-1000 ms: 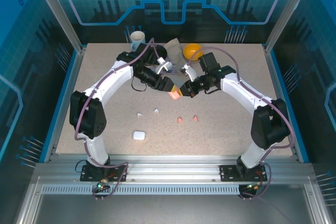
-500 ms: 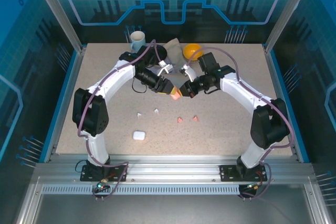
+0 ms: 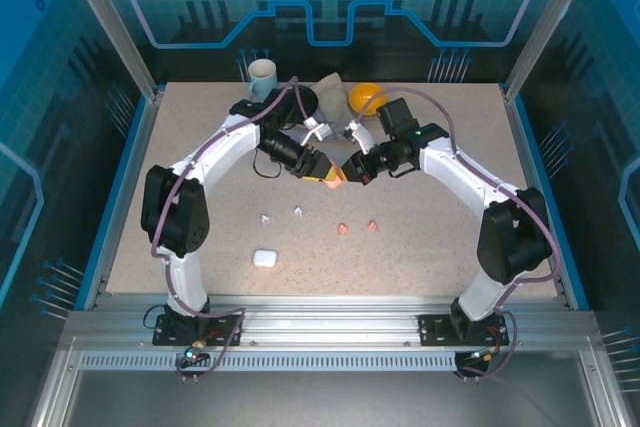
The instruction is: Insert the wireless bluetooth earbuds into the charging case
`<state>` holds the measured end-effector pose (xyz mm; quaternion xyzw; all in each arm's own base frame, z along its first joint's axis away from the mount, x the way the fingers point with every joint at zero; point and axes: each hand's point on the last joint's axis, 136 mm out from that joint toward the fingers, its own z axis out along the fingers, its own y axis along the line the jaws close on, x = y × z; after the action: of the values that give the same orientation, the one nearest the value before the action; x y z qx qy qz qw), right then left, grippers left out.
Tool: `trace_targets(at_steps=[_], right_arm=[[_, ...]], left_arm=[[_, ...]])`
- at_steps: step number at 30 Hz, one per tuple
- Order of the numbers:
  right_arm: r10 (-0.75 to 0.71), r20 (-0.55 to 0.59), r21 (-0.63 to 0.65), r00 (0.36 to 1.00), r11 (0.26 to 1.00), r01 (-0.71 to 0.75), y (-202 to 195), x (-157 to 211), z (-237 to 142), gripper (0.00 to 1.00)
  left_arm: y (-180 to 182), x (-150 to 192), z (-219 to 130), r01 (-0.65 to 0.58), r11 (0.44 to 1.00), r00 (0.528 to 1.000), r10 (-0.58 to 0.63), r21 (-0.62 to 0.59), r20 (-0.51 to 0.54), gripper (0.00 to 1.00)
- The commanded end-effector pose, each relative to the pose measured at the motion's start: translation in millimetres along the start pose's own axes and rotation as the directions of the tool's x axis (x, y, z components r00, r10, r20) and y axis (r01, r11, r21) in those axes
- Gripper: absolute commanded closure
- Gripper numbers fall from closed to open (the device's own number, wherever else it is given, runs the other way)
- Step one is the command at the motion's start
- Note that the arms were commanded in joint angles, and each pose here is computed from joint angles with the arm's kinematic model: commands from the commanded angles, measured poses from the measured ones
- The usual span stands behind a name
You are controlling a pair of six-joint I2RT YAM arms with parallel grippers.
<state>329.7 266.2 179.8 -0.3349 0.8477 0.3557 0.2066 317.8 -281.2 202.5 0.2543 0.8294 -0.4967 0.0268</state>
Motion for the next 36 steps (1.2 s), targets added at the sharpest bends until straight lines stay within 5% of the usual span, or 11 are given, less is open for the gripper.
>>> trace_targets(at_steps=[1, 20, 36], right_arm=[[-0.032, 0.028, -0.005, 0.999, 0.999, 0.032, 10.3, -12.7, -6.8, 1.0], [-0.032, 0.036, 0.0, 0.999, 0.999, 0.032, 9.4, -16.8, -7.8, 1.0], [-0.036, 0.033, 0.005, 0.999, 0.999, 0.036, 9.6, -14.7, -9.0, 1.0]], left_arm=[[1.1, 3.2, 4.1, 0.002, 0.999, 1.0, -0.002, 0.045, -0.01, 0.56], [3.3, 8.7, 8.5, 0.012, 0.997, 1.0, -0.011, 0.073, -0.02, 0.67], [5.2, -3.8, 3.2, 0.006, 0.998, 1.0, -0.007, 0.061, 0.017, 0.67]])
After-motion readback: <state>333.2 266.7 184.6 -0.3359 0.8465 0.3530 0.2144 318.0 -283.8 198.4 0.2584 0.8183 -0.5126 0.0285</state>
